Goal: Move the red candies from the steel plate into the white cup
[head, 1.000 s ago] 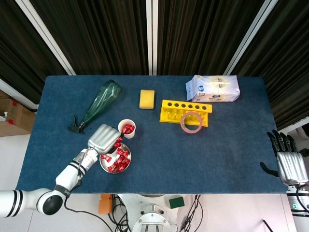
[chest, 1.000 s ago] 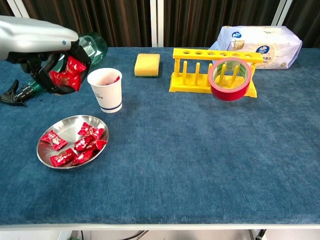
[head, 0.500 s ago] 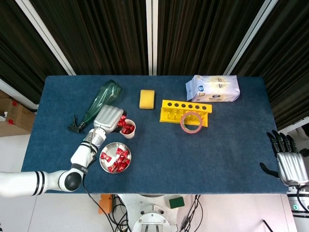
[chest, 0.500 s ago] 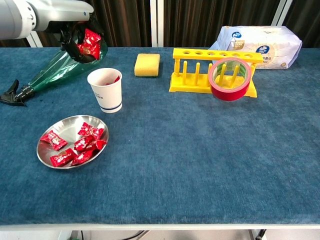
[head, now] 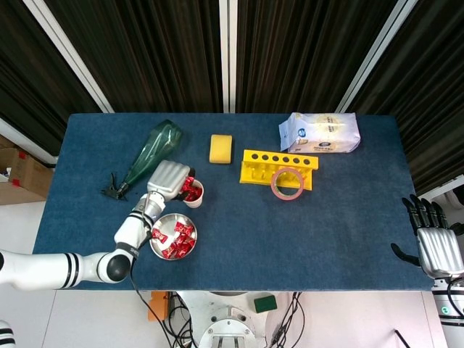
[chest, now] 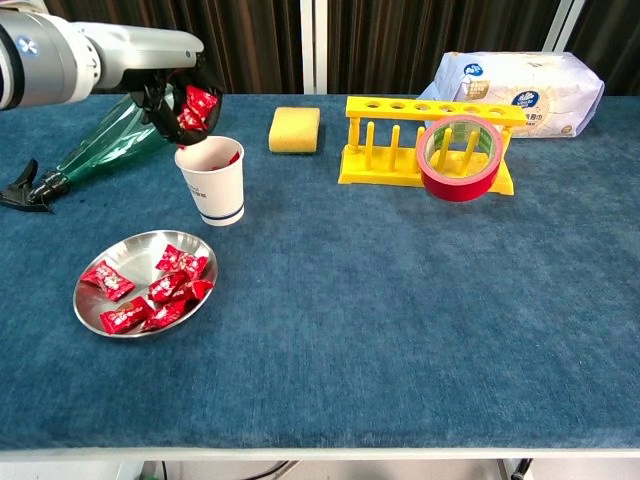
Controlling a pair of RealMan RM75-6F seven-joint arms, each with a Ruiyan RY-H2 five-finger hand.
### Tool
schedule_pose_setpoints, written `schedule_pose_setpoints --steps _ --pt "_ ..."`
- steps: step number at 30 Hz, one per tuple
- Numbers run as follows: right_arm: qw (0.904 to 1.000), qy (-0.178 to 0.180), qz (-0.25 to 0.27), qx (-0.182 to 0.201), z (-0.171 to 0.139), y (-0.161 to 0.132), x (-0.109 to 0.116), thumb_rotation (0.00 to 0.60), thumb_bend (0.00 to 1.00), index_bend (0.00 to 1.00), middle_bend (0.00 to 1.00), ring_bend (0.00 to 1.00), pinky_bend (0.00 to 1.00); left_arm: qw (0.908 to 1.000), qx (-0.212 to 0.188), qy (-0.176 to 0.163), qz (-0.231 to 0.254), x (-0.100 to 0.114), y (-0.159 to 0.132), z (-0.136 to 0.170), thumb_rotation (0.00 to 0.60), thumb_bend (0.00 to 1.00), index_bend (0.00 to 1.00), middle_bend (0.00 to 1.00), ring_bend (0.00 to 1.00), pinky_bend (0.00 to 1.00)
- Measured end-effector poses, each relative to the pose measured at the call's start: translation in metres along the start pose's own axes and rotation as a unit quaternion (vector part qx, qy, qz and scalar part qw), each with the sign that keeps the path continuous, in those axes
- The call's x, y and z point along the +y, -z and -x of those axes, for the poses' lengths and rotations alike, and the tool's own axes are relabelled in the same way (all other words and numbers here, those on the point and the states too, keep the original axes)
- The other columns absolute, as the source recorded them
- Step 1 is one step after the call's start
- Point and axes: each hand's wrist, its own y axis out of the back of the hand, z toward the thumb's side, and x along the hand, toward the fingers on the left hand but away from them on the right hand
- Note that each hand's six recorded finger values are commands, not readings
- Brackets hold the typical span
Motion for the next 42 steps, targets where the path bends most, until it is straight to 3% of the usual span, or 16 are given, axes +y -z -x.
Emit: schedule_pose_setpoints --steps 7,13,19,28,36,42 --pt "1.0 -0.001 0.0 0.0 0.0 0.0 0.0 0.6 0.2 0.0 0.0 0.0 0.0 1.0 -0.006 0.002 -0.002 -0.006 -0.006 -0.002 0.6 0.37 0.51 0.53 0.5 0.63" --pt "1.0 0.0 0.002 0.0 0.0 0.001 0.001 0.6 0.2 0.0 0.0 0.0 0.0 0.9999 -0.014 -0.003 0.001 -0.006 -0.01 -0.003 0.6 0.36 0.31 0.41 0.45 0.63" --pt "1.0 0.0 0.001 0.0 0.0 0.001 0.001 0.6 0.2 0.0 0.0 0.0 0.0 0.9995 -0.026 -0.015 0.004 -0.004 -0.011 -0.001 0.6 0.32 0.27 0.33 0.42 0.63" --pt "1.0 0.001 0.002 -0.001 -0.001 0.002 0.002 0.6 0.2 0.0 0.0 0.0 0.0 0.9992 -0.028 -0.028 -0.004 0.001 -0.005 0.01 0.6 0.32 0.28 0.34 0.41 0.63" --pt "1.0 0.0 0.002 -0.003 -0.001 0.003 0.002 0.6 0.2 0.0 0.0 0.0 0.0 0.9971 -0.028 -0.063 -0.032 0.005 0.01 0.053 0.6 0.3 0.4 0.44 0.41 0.63" --pt "1.0 -0.004 -0.002 -0.002 0.0 0.0 -0.002 0.6 0.2 0.0 0.0 0.0 0.0 0.9986 -0.025 -0.019 -0.042 -0.026 0.028 0.1 0.6 0.3 0.4 0.44 0.41 0.63"
